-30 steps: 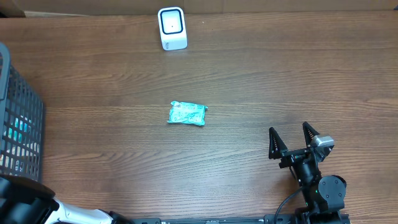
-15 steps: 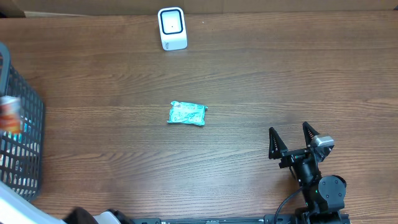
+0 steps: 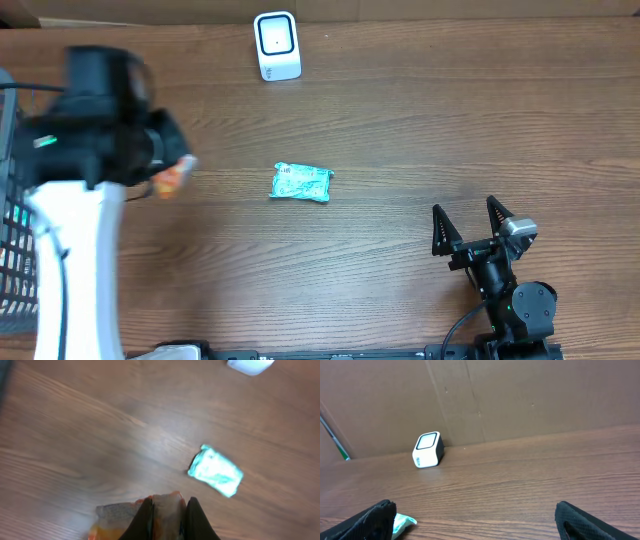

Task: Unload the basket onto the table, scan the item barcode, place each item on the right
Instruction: 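Carry the orange pack out and place it beside the teal pack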

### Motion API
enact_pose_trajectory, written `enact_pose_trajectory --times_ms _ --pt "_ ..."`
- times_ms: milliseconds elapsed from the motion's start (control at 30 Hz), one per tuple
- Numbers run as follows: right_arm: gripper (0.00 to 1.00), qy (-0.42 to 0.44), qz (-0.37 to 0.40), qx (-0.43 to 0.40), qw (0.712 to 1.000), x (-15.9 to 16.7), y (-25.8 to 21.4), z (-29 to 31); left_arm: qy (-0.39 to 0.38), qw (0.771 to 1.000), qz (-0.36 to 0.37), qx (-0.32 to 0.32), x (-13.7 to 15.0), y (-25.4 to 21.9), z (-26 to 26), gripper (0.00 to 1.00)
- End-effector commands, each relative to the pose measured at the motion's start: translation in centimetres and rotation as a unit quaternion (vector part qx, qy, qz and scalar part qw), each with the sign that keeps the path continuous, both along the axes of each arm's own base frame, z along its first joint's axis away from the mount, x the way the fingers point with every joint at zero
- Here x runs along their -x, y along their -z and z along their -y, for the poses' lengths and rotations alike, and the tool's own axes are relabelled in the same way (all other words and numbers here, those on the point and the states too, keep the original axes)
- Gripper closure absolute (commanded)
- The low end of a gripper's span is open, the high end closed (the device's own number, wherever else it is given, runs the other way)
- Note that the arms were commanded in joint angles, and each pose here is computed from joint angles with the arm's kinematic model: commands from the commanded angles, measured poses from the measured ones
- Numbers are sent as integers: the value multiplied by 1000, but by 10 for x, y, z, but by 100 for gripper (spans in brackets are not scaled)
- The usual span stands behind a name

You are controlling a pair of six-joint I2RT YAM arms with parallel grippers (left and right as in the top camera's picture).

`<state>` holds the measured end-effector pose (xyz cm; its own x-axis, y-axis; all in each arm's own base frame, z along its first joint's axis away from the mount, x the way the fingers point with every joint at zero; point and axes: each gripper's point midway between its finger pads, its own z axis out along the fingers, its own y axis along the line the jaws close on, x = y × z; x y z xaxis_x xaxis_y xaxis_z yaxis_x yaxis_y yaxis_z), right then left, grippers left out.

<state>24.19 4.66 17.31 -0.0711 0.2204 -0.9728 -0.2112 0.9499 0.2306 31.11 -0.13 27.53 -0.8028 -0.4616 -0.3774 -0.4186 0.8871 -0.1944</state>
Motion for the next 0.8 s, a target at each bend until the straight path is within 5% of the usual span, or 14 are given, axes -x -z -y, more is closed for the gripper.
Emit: enact_pose_trajectory --times_ms 0,433,533,667,767 --pt "0 -3 3 0 1000 0 1 -1 -7 999 -48 -17 -3 55 14 96" --pt "0 -3 3 0 1000 0 1 -1 59 991 -117 -25 -23 176 67 96" --pt "0 -3 3 0 1000 0 1 -1 71 990 -115 -28 -28 184 76 86" --pt "0 -3 3 0 1000 0 1 -1 71 992 -101 -26 -36 183 78 48" --pt "0 -3 3 0 1000 0 1 -1 67 993 -96 -25 -39 179 76 43"
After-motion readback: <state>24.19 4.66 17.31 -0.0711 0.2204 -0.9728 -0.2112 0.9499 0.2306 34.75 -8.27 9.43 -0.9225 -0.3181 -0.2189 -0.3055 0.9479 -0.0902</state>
